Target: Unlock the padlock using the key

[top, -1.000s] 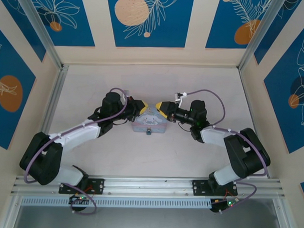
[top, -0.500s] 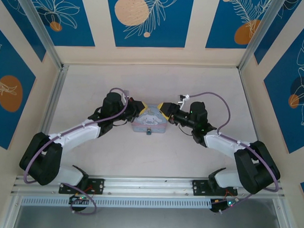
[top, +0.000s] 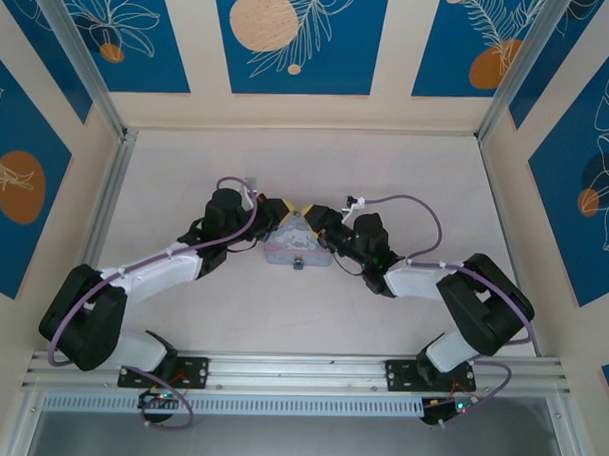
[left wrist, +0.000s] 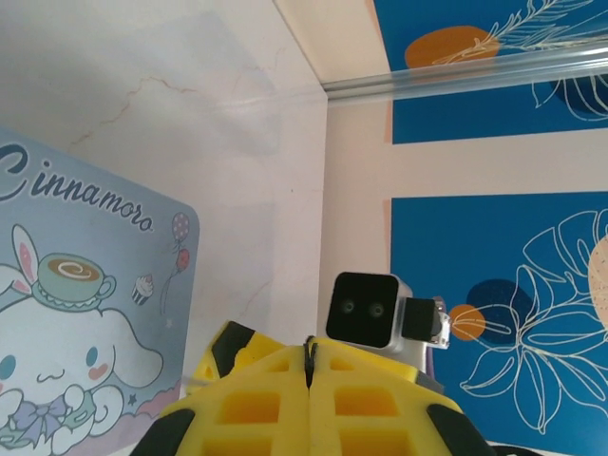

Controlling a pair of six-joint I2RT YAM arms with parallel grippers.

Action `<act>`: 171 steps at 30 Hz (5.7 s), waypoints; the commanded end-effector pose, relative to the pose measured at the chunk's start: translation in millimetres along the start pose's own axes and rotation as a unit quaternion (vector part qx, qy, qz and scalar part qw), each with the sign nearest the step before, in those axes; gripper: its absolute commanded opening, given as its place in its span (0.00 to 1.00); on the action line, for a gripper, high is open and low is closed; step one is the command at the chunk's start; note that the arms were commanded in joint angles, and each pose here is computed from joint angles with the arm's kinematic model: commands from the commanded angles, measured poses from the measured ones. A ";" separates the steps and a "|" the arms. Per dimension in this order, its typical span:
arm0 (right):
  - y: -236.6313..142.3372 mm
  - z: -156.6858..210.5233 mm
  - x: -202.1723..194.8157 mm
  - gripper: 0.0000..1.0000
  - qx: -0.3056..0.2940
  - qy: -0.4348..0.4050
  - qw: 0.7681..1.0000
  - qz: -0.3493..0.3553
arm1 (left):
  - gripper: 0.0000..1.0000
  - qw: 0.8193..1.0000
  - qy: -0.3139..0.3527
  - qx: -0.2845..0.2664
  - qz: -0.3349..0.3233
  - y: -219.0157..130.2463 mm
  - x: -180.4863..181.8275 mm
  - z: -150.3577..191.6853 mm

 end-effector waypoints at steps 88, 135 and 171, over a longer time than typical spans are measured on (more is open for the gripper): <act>19.9 -2.8 40.3 0.15 0.003 0.003 0.992 -0.126 | 0.00 0.999 -0.003 -0.039 0.020 -8.0 -9.1 4.1; -76.9 50.4 -15.9 0.00 0.112 -0.041 0.993 0.001 | 0.99 0.978 0.129 0.058 -0.156 -59.3 41.4 23.8; -18.0 22.8 -36.7 0.00 0.152 -0.003 0.985 -0.085 | 0.99 0.975 0.133 0.040 -0.171 -64.1 68.3 25.6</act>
Point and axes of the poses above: each hand's point on the last joint's axis, 136 mm out from that joint toward the fingers, its own y axis out along the fingers, its own x axis along the line the jaws close on, z = x × y, the point moved 7 cm from there along -y, back along the fingers, and after that the axes turned 8 degrees about -y, right-handed, at the moved point
